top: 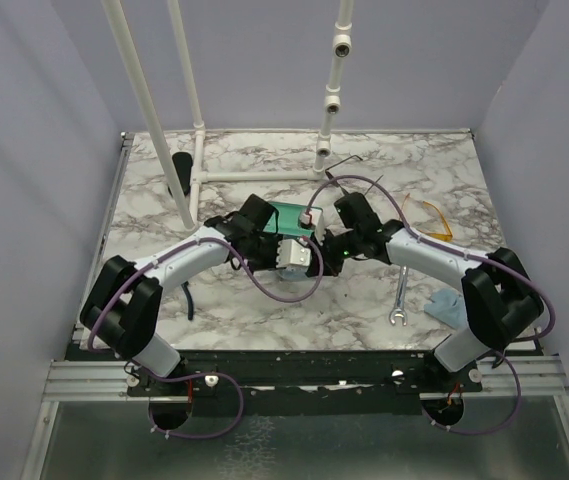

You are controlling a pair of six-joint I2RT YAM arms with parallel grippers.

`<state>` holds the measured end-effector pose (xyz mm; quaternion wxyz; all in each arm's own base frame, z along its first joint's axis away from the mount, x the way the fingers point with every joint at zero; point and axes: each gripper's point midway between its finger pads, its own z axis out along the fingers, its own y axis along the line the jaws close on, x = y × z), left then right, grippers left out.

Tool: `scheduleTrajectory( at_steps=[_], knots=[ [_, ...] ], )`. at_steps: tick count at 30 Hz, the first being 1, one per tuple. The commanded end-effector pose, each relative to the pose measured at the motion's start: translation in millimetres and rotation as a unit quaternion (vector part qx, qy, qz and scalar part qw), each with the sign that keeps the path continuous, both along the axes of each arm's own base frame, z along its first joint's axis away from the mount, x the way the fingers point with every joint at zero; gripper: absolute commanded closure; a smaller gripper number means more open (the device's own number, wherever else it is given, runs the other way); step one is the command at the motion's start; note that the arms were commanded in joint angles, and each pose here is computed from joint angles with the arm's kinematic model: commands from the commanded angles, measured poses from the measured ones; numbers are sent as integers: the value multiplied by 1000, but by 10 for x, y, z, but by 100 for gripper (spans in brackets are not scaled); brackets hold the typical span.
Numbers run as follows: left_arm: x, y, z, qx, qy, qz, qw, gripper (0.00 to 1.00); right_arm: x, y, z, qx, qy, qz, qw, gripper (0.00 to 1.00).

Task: Organize the sunglasses
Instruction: Pick up the glasses cleaning cloth from the center of the board, then place the glasses cleaning cloth in the sunglasses case.

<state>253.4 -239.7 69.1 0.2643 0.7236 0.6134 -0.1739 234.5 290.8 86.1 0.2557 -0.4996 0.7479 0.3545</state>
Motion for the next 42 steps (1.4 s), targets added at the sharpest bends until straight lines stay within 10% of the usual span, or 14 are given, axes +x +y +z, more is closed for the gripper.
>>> scheduleTrajectory(
  at_steps=[1,20,42],
  knots=[
    [40,121,247,33,-4,26,999,100,160,71,293,24,-32,-15,999,100],
    [929,-19,887,41,-126,88,987,100,1224,54,795,75,-133,-125,980,100],
    [1552,1,212,76,-111,114,984,100,1685,-40,74,18,-99,-87,991,99]
  ],
)
